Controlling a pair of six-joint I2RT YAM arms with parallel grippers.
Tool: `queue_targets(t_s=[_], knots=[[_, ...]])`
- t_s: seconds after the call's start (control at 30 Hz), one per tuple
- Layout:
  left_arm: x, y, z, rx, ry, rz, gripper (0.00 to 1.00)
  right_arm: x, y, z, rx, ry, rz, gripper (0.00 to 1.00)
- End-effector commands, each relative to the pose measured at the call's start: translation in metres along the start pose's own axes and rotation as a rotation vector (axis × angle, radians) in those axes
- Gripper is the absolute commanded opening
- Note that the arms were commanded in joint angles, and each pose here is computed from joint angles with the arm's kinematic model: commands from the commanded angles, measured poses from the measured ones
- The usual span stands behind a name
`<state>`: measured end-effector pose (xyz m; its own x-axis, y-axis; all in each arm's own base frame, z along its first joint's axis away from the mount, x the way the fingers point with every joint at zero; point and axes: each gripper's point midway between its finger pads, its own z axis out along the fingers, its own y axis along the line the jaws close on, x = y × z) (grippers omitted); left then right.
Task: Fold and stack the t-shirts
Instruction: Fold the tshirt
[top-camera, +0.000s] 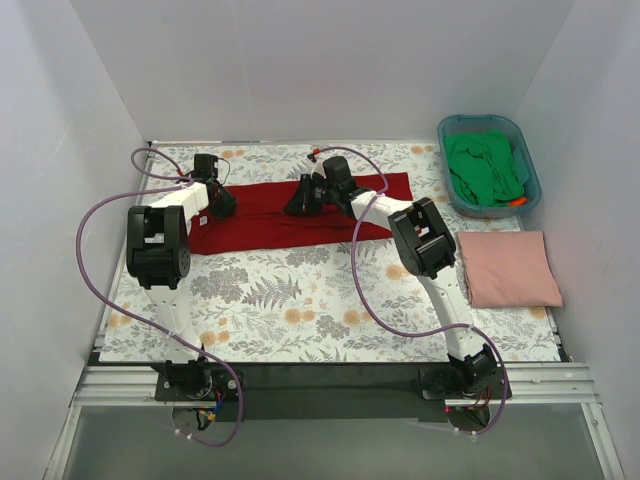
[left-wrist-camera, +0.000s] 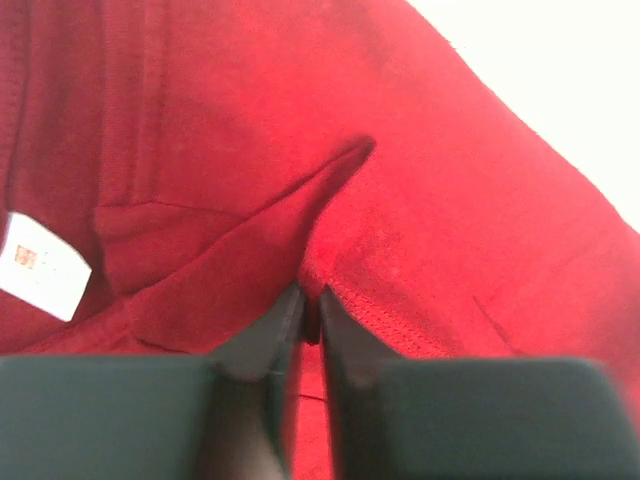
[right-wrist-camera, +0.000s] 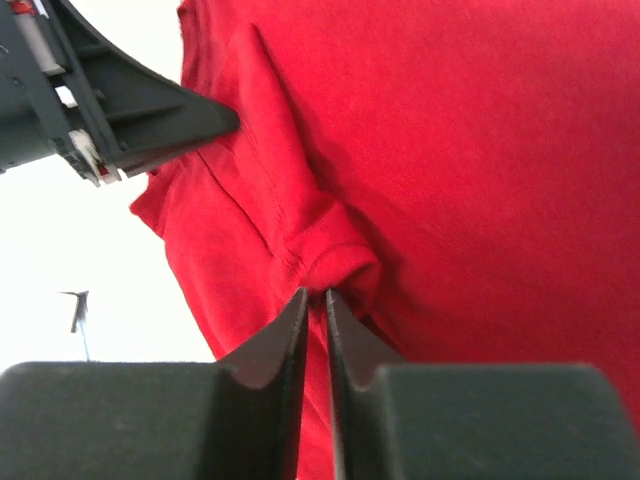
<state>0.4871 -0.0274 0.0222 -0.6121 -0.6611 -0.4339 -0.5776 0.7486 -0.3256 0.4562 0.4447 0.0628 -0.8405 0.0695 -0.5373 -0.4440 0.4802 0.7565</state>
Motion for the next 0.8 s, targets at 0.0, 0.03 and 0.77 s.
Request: queue_targets(t_s=[0.0,0.03,0.77], knots=[[-0.004,0.003,-0.007,0.003,-0.020,0.002,0.15,-0.010,0.015,-0.010,-0.028,-0.019,-0.044,0.23],[-0.009,-0.001,-0.012,0.016,-0.034,0.006,0.19,-0.015,0.022,-0.014,-0.032,-0.027,-0.058,0.25],[0.001,0.112,-0.074,-0.186,-0.207,-0.087,0.22,0.013,0.009,-0.121,0.229,0.038,-0.369,0.24]])
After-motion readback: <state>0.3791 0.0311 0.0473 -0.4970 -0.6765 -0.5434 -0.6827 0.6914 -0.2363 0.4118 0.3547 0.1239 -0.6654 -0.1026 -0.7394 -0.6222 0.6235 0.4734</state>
